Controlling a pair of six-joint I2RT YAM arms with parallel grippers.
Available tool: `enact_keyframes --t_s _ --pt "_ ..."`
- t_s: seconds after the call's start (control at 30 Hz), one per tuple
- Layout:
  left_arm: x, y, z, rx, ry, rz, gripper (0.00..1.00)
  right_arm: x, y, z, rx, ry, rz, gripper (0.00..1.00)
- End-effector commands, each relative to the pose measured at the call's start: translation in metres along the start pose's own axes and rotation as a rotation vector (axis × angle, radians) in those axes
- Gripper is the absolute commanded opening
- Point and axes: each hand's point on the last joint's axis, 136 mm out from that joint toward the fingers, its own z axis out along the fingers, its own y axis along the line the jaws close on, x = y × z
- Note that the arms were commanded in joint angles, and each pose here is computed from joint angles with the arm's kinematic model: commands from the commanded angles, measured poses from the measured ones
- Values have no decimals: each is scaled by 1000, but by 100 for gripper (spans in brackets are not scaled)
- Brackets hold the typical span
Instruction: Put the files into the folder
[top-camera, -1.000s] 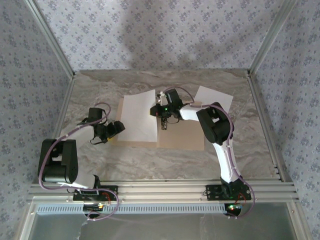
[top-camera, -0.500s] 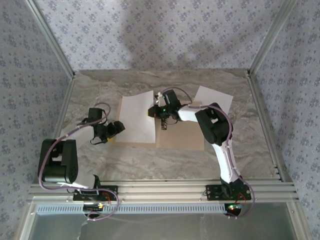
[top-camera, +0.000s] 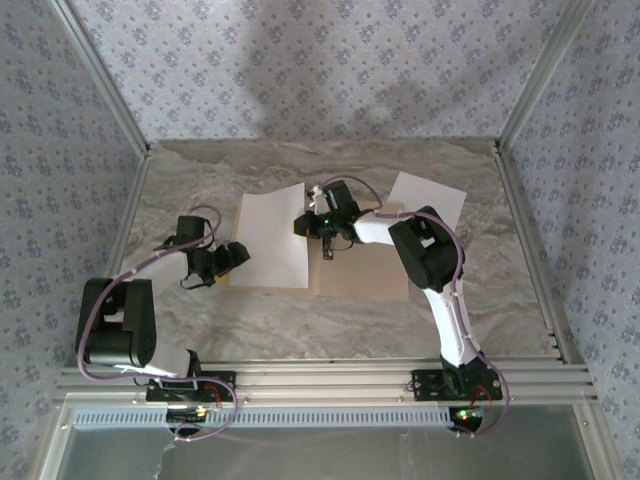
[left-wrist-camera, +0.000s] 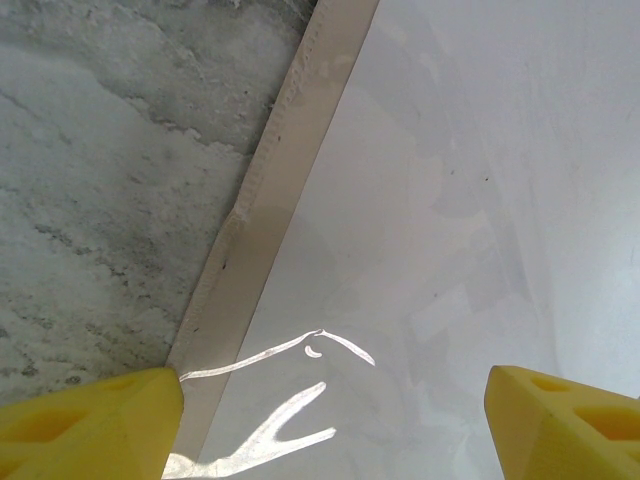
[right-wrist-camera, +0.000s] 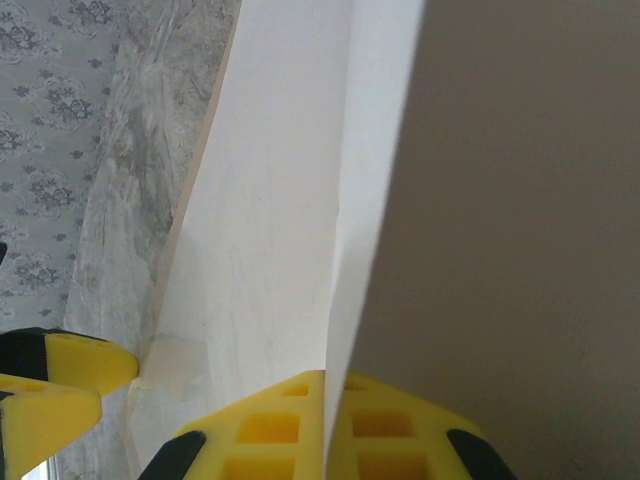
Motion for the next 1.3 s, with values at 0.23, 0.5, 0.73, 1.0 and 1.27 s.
enact_keyframes --t_s 0.23,0.5,0.73,1.0,1.27 --pt "6 8 1 -22 22 -18 81 11 9 0 -12 18 -1 0" --pt "5 7 2 -20 25 -18 81 13 15 0 -26 16 -17 0" --pt "4 7 1 -19 24 -16 81 10 14 -1 -30 16 -25 0" --pt "2 1 -5 -10 15 -7 81 1 21 -4 -39 8 -39 3" --pt "3 5 -24 -53 -19 6 86 -4 20 -10 -21 -4 -54 1"
